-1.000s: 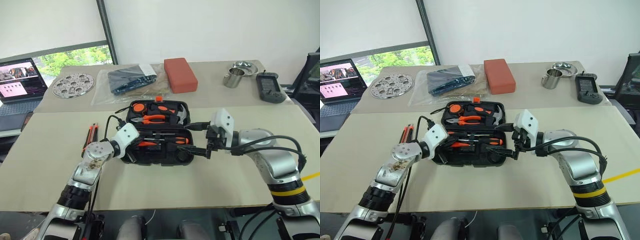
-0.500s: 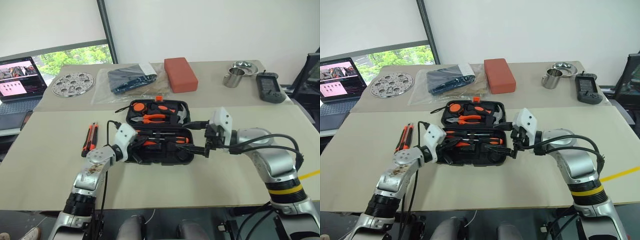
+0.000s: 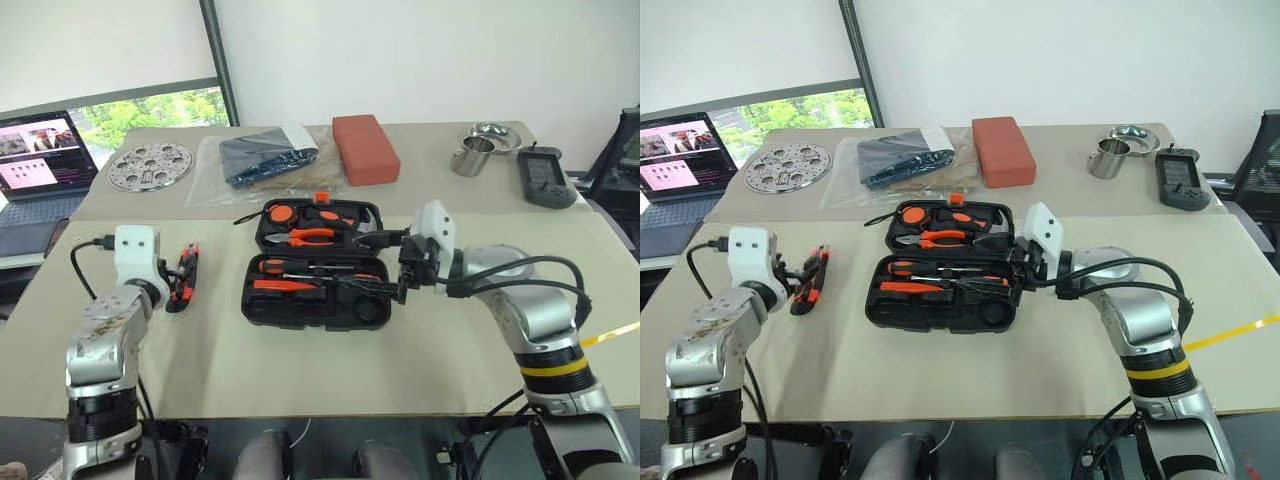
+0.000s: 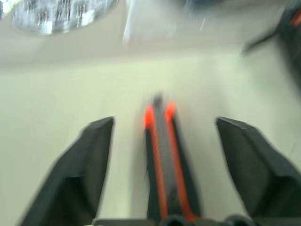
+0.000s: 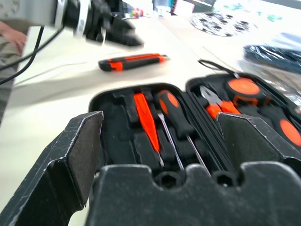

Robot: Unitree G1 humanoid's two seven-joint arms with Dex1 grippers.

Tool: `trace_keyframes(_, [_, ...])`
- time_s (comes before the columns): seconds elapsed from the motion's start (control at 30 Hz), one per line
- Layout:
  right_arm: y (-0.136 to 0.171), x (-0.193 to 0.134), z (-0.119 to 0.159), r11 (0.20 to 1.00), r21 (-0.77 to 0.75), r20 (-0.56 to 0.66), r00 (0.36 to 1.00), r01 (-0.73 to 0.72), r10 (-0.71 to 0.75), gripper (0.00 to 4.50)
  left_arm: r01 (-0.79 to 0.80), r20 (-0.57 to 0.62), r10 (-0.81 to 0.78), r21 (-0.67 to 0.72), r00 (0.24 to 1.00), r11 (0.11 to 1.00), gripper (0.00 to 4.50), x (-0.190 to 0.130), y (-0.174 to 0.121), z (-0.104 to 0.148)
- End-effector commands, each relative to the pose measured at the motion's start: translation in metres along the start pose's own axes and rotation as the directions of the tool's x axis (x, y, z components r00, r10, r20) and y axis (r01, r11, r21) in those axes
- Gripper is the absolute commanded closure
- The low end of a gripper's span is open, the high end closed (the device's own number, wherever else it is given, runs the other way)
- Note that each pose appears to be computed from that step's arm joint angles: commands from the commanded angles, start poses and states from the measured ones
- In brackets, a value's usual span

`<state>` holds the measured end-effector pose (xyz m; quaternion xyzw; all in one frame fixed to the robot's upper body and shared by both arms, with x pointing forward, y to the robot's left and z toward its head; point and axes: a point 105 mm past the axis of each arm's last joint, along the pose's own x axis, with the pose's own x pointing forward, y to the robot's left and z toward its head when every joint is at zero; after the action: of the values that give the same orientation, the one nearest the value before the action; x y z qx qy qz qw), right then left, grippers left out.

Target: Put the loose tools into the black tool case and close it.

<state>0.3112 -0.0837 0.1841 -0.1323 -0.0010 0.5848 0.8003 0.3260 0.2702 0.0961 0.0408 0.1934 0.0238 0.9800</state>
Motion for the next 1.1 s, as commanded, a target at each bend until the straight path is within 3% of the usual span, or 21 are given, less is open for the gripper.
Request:
trace_keyframes(0.03, [0.001,0.003,0.015,0.998,-0.054,0.039,0.999,-0.021,0.023,0.0,0.021,0.006,-0.021,0.013,1.0,1.0,0.02,-0.001,-0.005,0.003])
trace_keyframes(0.27, [0.003,0.004,0.015,0.998,-0.06,0.037,0.999,-0.036,0.038,0.0,0.047,-0.056,-0.047,-0.013,0.997,0.999,0.02,0.009,-0.003,-0.012])
trace_keyframes(0.37, [0.003,0.003,0.015,0.998,-0.061,0.034,0.999,-0.033,0.035,0.0,0.048,-0.073,-0.05,-0.03,0.996,0.998,0.8,0.011,0.001,-0.018])
trace_keyframes(0.53, [0.003,0.003,0.015,0.998,-0.062,0.034,0.999,-0.029,0.031,0.0,0.032,-0.081,-0.031,0.005,0.996,0.999,2.63,0.012,0.007,-0.023])
trace_keyframes(0.67, [0.002,0.002,0.015,0.998,-0.061,0.038,0.999,-0.023,0.025,0.0,0.039,0.005,-0.039,0.002,0.999,0.999,2.71,0.014,0.008,-0.006])
trace_keyframes(0.73, [0.001,0.0,0.014,0.998,-0.059,0.037,0.999,-0.015,0.017,0.0,0.129,0.123,-0.131,0.026,0.984,0.991,2.71,0.012,-0.003,0.017])
trace_keyframes(0.77, [-0.001,-0.003,0.014,0.998,-0.057,0.034,0.999,-0.005,0.007,0.0,0.226,0.211,-0.239,0.082,0.948,0.971,2.71,0.007,-0.016,0.037])
trace_keyframes(0.83, [-0.003,-0.009,0.013,0.999,-0.05,0.031,0.999,0.011,-0.009,0.0,0.365,0.275,-0.429,0.254,0.86,0.896,2.71,-0.006,-0.037,0.057])
trace_keyframes(0.93, [-0.004,-0.016,0.01,0.999,-0.04,0.016,1.0,0.018,-0.017,0.0,0.509,0.204,-0.649,0.468,0.733,0.722,2.71,-0.022,-0.06,0.058])
trace_keyframes(1.1, [-0.005,-0.026,0.005,0.998,-0.044,-0.011,0.999,0.042,-0.042,0.0,0.59,0.13,-0.822,0.635,0.554,0.498,2.71,-0.035,-0.086,0.071])
